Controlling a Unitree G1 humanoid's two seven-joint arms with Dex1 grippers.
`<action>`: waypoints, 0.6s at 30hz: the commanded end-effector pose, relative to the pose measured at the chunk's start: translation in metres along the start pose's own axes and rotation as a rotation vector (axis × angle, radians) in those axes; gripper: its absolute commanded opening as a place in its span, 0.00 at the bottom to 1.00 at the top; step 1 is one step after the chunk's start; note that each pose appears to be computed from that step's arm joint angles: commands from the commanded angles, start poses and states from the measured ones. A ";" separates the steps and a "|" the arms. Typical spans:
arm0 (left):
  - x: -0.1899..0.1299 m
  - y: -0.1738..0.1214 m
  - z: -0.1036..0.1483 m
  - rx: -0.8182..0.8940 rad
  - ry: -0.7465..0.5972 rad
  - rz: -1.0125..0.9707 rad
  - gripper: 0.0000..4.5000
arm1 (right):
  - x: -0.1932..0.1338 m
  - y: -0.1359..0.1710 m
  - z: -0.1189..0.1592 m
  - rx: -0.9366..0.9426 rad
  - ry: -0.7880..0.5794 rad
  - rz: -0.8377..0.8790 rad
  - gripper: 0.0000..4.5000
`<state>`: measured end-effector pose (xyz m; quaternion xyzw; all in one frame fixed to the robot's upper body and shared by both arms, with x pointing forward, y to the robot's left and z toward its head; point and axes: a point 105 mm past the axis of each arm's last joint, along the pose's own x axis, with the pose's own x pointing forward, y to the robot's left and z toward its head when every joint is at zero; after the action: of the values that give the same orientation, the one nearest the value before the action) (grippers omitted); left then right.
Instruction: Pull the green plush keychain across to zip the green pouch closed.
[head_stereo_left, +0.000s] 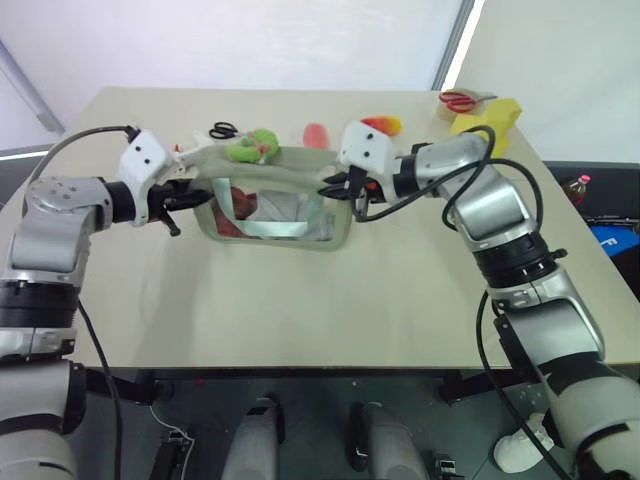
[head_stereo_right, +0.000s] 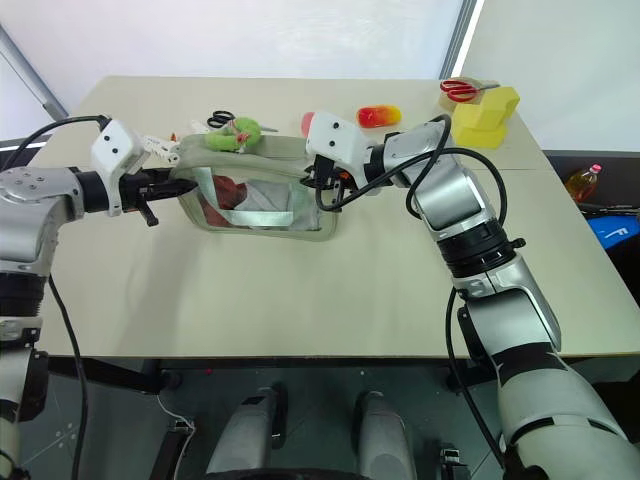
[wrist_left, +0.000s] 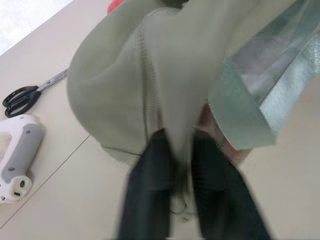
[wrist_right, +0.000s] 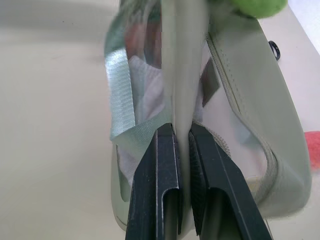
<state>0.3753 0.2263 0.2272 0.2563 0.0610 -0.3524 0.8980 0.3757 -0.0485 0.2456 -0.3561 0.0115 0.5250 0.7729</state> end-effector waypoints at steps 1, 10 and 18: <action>-0.009 0.010 0.016 0.046 -0.030 0.032 0.01 | -0.006 -0.003 0.019 -0.040 -0.044 -0.008 0.00; -0.006 0.006 0.013 0.067 -0.012 0.011 0.00 | -0.039 -0.023 0.056 0.143 -0.180 0.115 0.67; -0.005 0.006 0.012 0.074 -0.010 0.003 0.00 | -0.013 -0.066 0.102 0.436 -0.406 0.014 0.98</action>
<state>0.3755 0.2297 0.2258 0.2678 0.0674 -0.3541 0.8935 0.3802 -0.0229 0.3610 -0.1024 -0.0282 0.5881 0.8018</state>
